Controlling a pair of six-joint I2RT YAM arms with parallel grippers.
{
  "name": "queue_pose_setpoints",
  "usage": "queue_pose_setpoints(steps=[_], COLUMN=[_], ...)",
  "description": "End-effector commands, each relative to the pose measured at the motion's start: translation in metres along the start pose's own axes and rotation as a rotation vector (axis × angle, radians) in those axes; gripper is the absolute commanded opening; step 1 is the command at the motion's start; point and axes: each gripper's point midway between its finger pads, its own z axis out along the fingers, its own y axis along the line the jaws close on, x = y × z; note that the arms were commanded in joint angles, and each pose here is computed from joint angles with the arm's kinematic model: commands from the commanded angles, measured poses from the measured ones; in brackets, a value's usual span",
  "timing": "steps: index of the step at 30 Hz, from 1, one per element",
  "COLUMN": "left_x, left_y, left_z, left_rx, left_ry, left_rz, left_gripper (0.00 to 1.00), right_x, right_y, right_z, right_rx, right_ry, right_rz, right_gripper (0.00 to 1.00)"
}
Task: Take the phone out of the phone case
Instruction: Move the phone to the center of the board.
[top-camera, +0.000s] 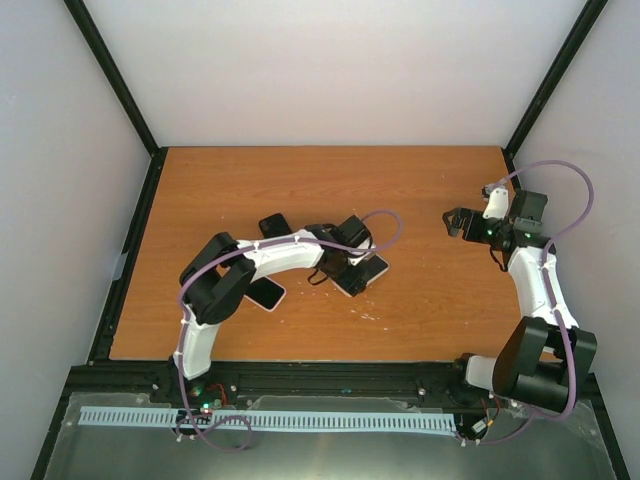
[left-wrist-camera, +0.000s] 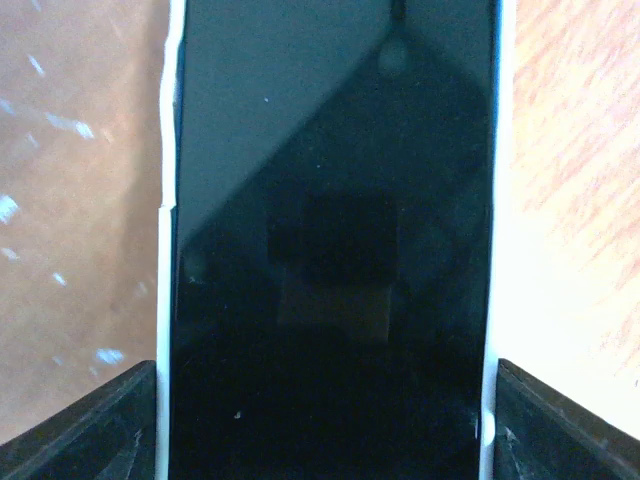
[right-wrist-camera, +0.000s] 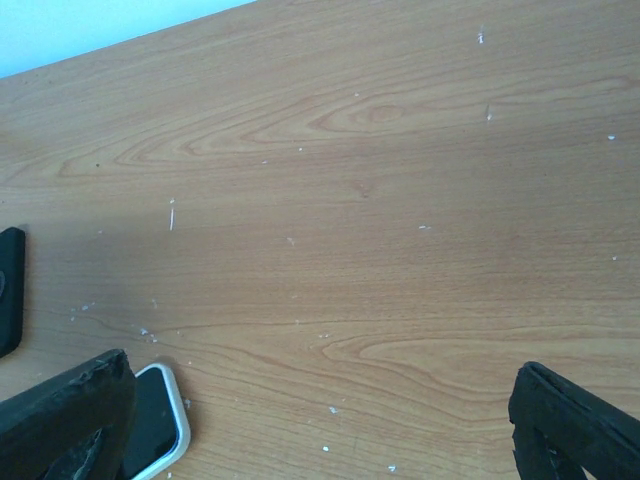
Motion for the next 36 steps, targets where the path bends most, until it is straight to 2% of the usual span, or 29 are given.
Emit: queue_pose_setpoints(steps=[1, 8, 10, 16, 22, 28, 32, 34, 36], left_x=[0.053, 0.034, 0.014, -0.014, -0.011, -0.011, -0.044, -0.07, -0.1], left_y=[-0.009, 0.011, 0.016, 0.008, 0.013, 0.028, 0.023, 0.017, 0.01], left_z=[0.0, 0.01, 0.012, 0.028, 0.038, 0.034, 0.005, -0.019, -0.043], left_rx=[0.037, -0.095, -0.142, -0.105, -0.125, -0.21, -0.21, -0.196, -0.162], left_ry=[0.223, 0.284, 0.275, 0.258, 0.279, 0.27, 0.137, 0.025, -0.111], left_rz=[-0.076, -0.03, -0.032, -0.005, 0.015, 0.016, 0.008, -0.011, -0.035], left_gripper=[0.73, 0.91, 0.99, 0.99, 0.91, 0.87, 0.8, 0.76, 0.67], right_x=[-0.003, -0.004, -0.004, -0.004, -0.004, -0.003, -0.001, -0.001, -0.002], right_y=[0.001, 0.003, 0.003, 0.003, 0.003, 0.002, 0.003, 0.003, 0.002], right_z=[-0.002, -0.006, -0.007, -0.008, -0.007, -0.005, -0.004, -0.004, -0.005], right_rx=[-0.014, -0.012, -0.01, -0.007, -0.013, -0.017, -0.023, -0.026, -0.017], right_ry=[-0.013, -0.026, -0.026, -0.03, -0.026, -0.02, -0.015, -0.015, -0.021], right_rz=[0.014, 0.004, 0.001, -0.002, 0.002, 0.008, 0.015, 0.015, 0.005], right_gripper=[1.0, 1.0, 1.0, 1.0, 1.0, 1.0, 1.0, 1.0, 1.0])
